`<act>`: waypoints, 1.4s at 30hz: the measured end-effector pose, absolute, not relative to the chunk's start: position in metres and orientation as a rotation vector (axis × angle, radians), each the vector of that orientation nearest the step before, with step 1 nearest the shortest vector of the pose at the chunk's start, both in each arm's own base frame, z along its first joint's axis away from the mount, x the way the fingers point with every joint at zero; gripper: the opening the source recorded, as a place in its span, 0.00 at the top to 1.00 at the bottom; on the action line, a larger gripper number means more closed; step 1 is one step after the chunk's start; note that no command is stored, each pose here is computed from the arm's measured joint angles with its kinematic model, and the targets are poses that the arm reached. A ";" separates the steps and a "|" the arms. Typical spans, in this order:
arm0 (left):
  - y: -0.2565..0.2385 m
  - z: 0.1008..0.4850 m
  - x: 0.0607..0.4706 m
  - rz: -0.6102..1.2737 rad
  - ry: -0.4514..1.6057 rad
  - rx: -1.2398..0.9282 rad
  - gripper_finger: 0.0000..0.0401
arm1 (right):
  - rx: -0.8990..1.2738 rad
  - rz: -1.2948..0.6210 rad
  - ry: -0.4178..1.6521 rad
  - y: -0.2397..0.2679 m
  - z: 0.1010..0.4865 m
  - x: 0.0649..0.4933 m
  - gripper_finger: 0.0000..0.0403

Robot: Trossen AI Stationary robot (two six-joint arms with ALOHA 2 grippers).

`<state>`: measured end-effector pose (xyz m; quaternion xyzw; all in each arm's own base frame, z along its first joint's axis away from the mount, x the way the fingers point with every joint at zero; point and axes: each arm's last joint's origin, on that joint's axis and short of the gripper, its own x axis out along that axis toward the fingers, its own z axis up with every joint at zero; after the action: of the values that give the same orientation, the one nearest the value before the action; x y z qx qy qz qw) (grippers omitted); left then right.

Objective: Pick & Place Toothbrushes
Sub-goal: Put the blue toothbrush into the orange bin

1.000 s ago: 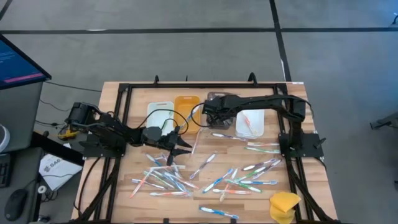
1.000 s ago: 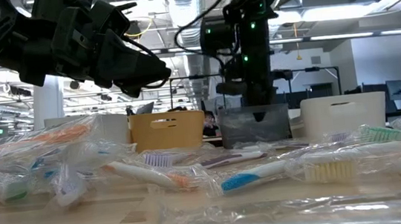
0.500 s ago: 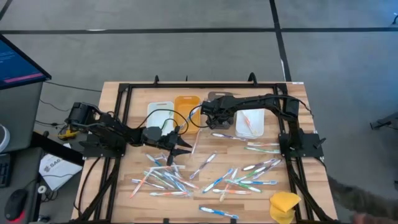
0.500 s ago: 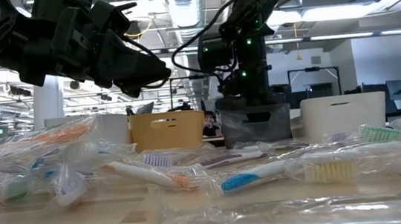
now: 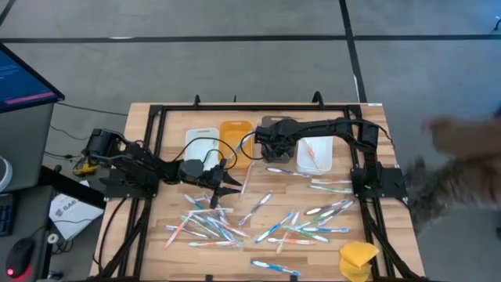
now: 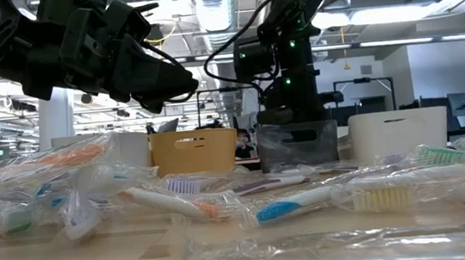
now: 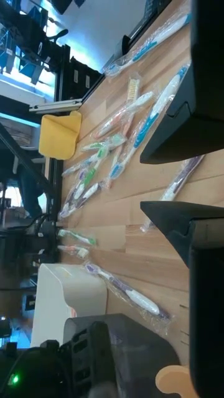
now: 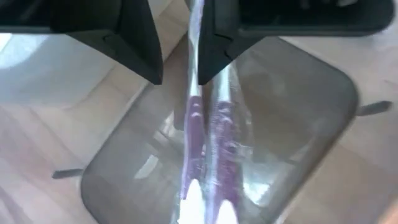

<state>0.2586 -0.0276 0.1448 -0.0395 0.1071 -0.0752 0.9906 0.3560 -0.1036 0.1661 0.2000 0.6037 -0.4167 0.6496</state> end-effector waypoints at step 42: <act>-0.067 0.172 0.272 -0.288 0.094 -0.025 0.75 | -0.014 -0.717 0.868 0.111 0.382 0.273 0.70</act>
<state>0.2718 -0.0674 0.1715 -0.0122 0.0467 -0.1433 0.9885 0.2729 0.1106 0.3822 -0.0066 0.4114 -0.3398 0.8457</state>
